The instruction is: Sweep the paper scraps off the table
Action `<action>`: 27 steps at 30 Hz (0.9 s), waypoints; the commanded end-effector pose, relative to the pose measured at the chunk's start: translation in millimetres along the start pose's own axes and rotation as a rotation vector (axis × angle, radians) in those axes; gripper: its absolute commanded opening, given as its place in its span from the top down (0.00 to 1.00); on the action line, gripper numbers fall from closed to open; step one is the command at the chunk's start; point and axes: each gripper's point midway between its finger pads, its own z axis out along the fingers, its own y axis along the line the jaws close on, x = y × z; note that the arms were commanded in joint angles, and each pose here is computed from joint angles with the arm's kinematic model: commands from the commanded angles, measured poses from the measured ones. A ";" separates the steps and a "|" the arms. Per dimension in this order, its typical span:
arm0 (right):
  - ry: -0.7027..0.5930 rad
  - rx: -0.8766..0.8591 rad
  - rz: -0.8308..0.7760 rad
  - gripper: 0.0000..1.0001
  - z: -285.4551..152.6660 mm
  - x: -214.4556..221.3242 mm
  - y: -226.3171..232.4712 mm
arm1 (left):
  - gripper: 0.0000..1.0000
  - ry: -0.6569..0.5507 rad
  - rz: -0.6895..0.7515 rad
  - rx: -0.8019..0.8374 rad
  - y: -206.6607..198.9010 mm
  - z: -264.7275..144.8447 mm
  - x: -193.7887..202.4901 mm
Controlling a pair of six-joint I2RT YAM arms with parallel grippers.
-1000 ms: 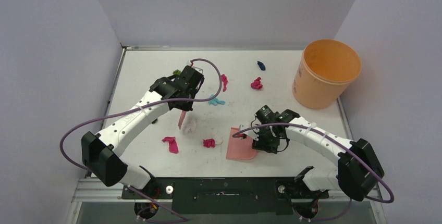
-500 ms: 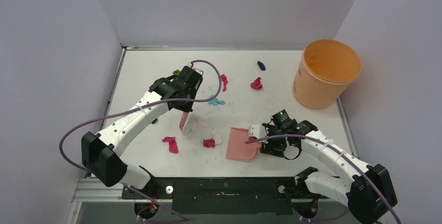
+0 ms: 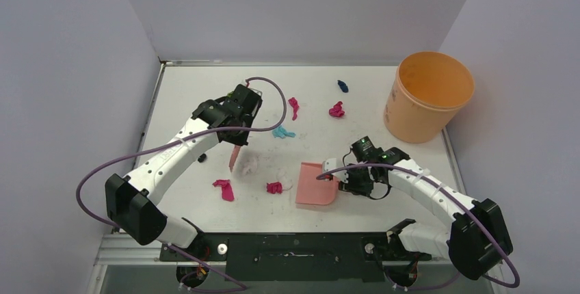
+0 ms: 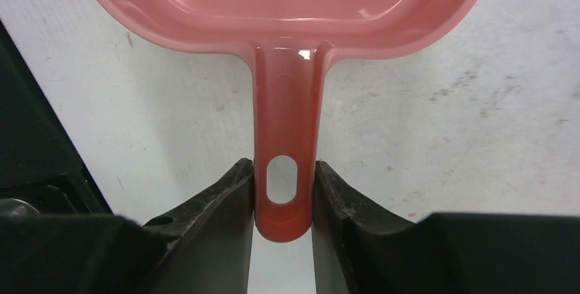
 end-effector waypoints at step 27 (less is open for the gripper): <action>0.242 0.007 0.099 0.91 -8.4 -11.1 -6.0 | 1.00 0.068 -0.126 0.312 -108.4 13.3 7.2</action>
